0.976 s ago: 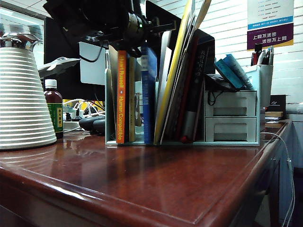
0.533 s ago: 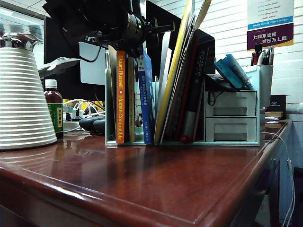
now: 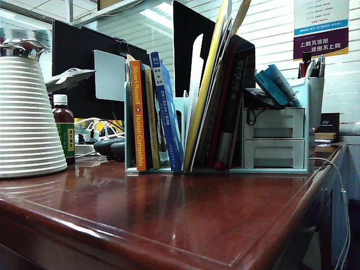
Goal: Pick up the blue book and put it on the bookshelf.
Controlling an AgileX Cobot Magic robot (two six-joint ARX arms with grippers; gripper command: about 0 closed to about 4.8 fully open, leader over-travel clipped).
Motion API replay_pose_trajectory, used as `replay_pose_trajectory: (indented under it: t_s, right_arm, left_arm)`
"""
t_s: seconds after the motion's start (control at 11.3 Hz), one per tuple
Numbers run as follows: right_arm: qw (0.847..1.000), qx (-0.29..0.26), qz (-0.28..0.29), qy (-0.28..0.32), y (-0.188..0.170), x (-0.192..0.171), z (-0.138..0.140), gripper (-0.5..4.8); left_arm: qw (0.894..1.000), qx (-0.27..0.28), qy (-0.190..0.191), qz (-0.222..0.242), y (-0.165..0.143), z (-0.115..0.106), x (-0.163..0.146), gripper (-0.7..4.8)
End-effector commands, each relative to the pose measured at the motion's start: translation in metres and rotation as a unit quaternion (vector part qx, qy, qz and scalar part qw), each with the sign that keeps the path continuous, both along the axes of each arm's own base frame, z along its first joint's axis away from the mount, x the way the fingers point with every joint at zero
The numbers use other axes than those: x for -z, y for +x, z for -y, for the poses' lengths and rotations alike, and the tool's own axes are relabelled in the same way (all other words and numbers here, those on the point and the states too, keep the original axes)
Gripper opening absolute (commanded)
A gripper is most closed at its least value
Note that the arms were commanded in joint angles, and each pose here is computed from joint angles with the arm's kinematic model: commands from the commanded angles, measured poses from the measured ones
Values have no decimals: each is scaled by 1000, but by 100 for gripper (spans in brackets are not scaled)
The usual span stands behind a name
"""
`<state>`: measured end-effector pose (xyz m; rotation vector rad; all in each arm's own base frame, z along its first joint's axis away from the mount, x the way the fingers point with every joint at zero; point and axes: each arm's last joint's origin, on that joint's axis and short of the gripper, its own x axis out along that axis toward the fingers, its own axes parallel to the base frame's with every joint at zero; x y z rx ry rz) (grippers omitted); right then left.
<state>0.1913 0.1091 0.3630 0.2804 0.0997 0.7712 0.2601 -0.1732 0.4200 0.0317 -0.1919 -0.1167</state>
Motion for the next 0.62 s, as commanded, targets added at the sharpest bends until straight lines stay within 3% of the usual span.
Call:
replay_pose_trajectory:
  t_s: [0.09,0.18,0.27,0.36,0.44,0.62]
  right_arm:
    - [1000,0,24,-7,-1,-4,1,-8]
    - [1000,-1,28,-4,-2,-5,1,-8]
    - [999,-1,33,-2,-3,-7,2,-8]
    - [999,3,38,0,-5,-8,2,-8]
    - [999,1,38,1,-6,-9,3,-8]
    - [999,-12,38,0,-6,-9,2,-8]
  left_arm:
    - [974,154,-12,-166,-23,-6,17,-6]
    - [957,205,-28,-204,-22,0,36,-6]
    - [954,214,-34,-205,-22,6,55,-6]
    - [954,216,-34,-204,-19,9,76,-6]
    - [956,218,-38,-195,-11,15,119,-6]
    - [965,192,-50,-170,4,25,142,-6]
